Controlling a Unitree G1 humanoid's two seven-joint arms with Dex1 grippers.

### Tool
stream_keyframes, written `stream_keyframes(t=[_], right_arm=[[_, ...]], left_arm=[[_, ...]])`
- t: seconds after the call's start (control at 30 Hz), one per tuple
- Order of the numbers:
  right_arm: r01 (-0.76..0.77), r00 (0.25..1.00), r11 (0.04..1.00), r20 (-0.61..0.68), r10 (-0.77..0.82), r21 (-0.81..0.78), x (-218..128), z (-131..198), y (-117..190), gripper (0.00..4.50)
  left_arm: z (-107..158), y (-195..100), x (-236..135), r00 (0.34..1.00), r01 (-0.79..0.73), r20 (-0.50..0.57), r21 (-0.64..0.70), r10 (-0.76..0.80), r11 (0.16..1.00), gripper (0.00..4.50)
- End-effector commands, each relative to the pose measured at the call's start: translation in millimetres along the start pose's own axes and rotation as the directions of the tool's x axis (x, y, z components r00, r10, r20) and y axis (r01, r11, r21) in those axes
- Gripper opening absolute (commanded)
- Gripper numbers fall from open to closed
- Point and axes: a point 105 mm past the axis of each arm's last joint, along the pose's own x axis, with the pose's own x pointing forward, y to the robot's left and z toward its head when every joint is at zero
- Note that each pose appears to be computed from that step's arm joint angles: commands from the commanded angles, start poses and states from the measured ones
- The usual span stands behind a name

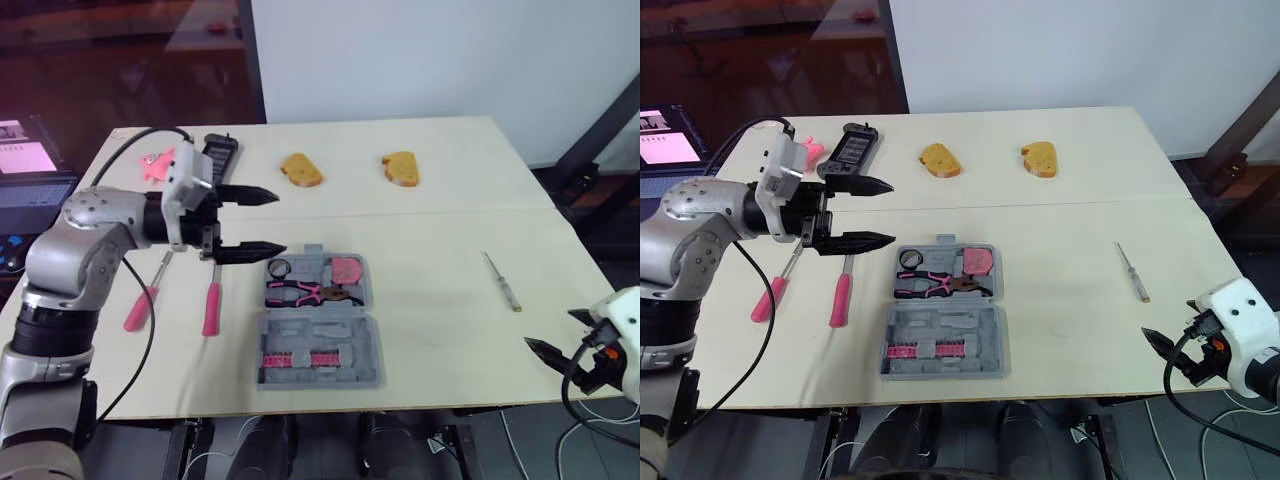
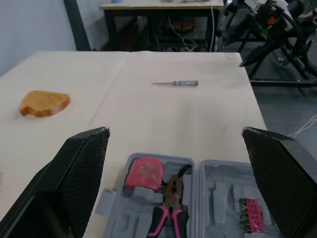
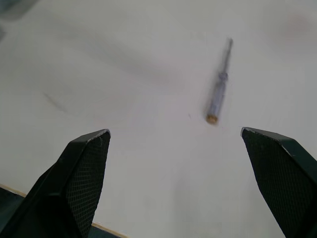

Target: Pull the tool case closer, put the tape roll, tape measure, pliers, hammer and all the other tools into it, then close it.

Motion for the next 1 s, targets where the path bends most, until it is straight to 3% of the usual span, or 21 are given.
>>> stream_keyframes(t=[0.03, 0.2, 0.6, 1.0], right_arm=[[0.039, 0.999, 0.997, -0.034, -0.037, 0.072, 15, 3, -11, 4.46], [0.096, 0.993, 0.993, -0.074, -0.090, 0.070, 51, 11, -36, 4.46], [0.042, 0.985, 0.991, -0.174, -0.019, 0.127, 122, 34, -44, 4.46], [0.111, 0.953, 0.983, -0.295, -0.064, 0.144, 152, 34, -54, 4.46]], left_arm=[[-5, -5, -8, 0.999, -0.038, -0.023, 0.027, 0.038, 0.999, 4.50], [-15, -18, -20, 0.993, -0.113, -0.040, -0.004, 0.113, 0.994, 4.50], [-26, -44, -35, 0.962, -0.262, -0.093, -0.031, 0.258, 0.965, 4.50], [-22, -53, -41, 0.941, -0.325, -0.110, -0.026, 0.321, 0.945, 4.50]])
